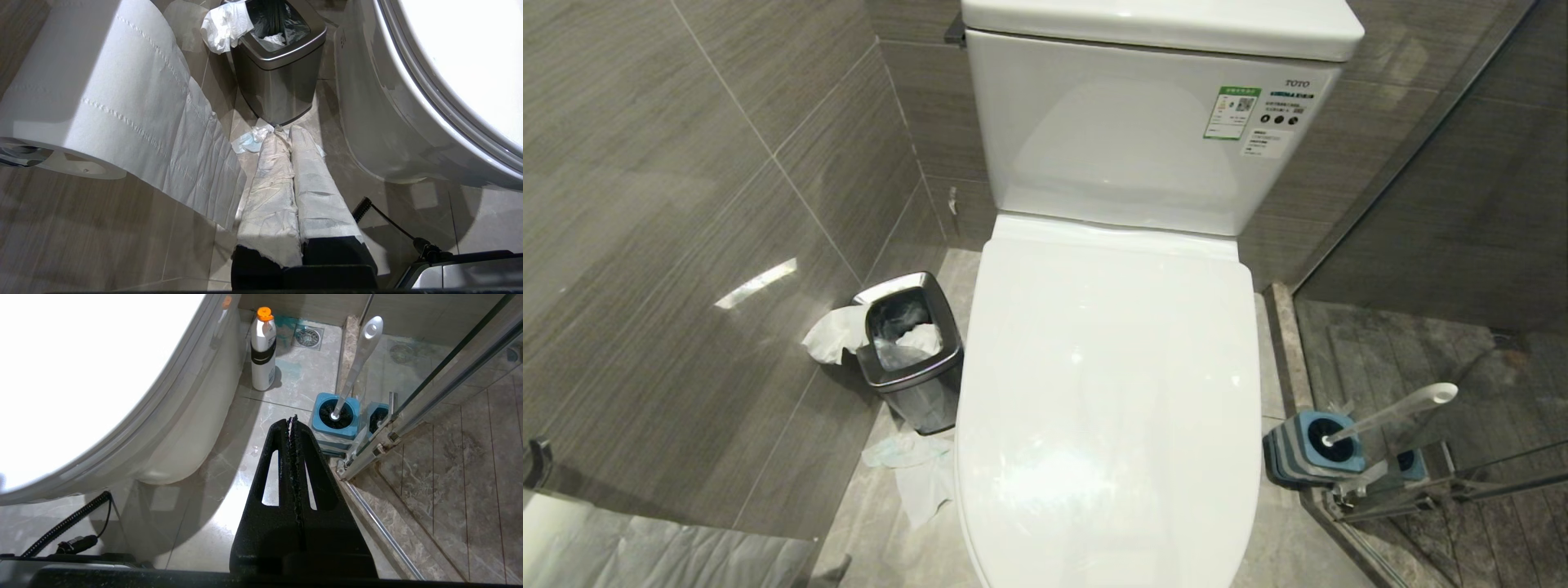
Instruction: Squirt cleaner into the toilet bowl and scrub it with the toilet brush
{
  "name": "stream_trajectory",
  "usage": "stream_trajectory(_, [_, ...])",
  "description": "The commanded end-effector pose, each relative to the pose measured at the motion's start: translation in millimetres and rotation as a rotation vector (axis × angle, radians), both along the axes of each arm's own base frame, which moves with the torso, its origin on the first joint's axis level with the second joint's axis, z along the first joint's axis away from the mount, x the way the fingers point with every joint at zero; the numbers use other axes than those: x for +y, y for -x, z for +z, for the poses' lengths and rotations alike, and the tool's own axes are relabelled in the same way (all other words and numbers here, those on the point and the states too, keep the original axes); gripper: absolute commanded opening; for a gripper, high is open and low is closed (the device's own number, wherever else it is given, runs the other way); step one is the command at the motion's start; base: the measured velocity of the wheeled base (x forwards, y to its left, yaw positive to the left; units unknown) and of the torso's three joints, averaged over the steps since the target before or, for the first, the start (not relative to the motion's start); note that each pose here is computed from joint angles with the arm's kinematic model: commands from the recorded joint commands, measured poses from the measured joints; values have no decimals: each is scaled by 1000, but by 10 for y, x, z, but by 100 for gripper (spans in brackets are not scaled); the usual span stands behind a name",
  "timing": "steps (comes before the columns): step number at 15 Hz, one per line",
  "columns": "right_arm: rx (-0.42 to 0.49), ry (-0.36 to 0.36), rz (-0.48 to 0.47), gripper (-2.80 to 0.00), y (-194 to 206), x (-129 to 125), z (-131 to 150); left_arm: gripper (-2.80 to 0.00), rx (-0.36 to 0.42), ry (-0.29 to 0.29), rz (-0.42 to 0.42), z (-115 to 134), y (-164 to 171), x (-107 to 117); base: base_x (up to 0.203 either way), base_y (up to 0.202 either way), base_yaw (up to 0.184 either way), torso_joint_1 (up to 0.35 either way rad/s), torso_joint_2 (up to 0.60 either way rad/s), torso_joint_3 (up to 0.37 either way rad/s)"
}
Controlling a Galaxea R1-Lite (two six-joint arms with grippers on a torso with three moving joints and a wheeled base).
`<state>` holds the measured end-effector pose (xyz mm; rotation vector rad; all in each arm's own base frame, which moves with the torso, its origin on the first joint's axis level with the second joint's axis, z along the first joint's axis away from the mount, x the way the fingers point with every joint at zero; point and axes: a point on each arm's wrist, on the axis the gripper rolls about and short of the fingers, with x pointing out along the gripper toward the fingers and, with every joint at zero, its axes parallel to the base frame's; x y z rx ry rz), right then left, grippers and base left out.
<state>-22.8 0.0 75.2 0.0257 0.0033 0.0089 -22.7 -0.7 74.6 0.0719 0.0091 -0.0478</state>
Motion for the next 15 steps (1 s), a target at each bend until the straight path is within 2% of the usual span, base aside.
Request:
stream_trajectory(1, [1,0,2,-280,-1,0,0,-280,3,0,0,-9,-2,0,0,0,0,0,0,0])
stream_trajectory(15, [1,-1,2,-280,-1,0,0,-280,3,0,0,-9,-2,0,0,0,0,0,0,0])
